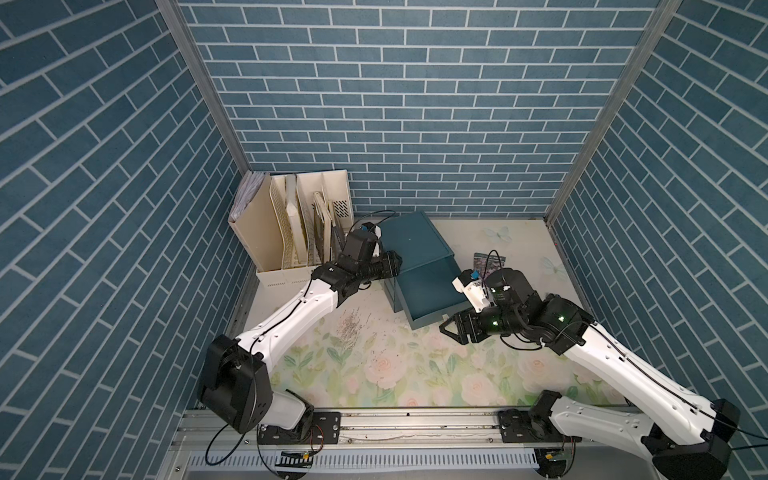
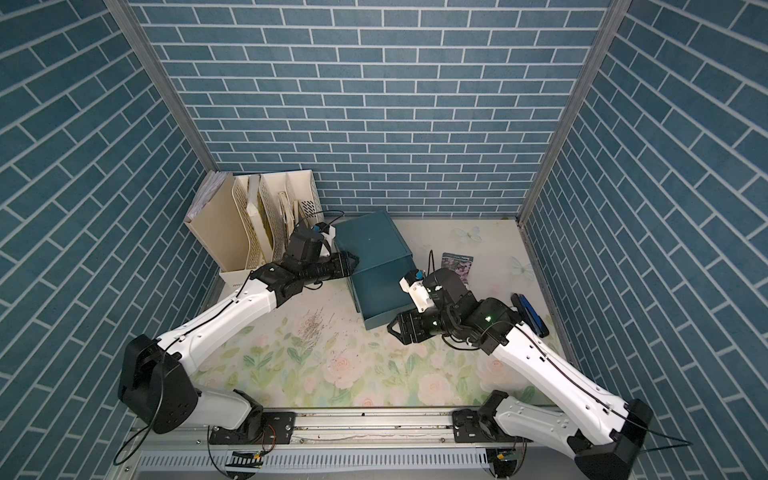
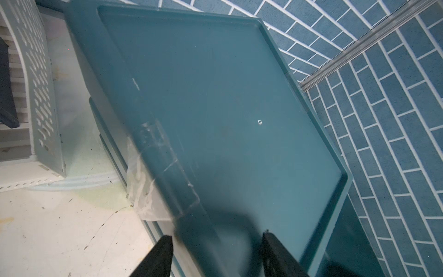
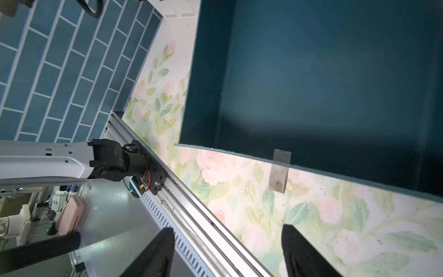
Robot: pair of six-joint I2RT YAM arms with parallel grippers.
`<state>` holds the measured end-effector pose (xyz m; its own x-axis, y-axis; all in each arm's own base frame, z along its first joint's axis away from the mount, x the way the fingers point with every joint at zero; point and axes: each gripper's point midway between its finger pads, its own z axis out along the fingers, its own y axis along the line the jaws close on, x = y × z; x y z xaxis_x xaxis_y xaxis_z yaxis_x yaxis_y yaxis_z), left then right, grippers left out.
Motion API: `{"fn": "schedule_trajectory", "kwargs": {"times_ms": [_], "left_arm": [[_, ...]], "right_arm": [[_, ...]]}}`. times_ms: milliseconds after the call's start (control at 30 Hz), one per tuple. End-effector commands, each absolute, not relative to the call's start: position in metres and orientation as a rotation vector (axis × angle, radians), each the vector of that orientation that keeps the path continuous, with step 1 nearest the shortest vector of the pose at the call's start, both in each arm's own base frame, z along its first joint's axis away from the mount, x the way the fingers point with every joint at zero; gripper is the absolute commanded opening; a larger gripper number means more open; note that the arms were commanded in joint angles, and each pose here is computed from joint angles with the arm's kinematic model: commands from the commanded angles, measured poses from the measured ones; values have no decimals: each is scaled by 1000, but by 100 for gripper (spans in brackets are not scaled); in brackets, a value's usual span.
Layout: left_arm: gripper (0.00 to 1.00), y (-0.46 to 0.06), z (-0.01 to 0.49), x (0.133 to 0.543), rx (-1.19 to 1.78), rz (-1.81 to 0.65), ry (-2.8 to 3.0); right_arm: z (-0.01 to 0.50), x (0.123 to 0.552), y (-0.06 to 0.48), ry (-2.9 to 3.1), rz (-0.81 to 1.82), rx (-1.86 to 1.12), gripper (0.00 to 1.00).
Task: Take the seed bags out of the drawer
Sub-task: Close the drawer in the storage box.
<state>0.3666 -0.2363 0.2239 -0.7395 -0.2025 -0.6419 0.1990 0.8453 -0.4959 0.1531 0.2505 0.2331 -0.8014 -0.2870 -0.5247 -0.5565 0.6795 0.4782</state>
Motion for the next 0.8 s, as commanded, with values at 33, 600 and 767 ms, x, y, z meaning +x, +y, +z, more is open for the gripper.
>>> {"fn": "schedule_trajectory", "kwargs": {"times_ms": [33,600,767], "left_arm": [[63,-223,176,341,30,-598,2490],[63,-225,174,341,31,-606,2493],[63,-225,174,341,35,-606,2494]], "right_arm": [[238,169,253,2399,827,-526,69],[222,186,266,2338,704,-462,62],[219,189,270,2332,689,-467,59]]}}
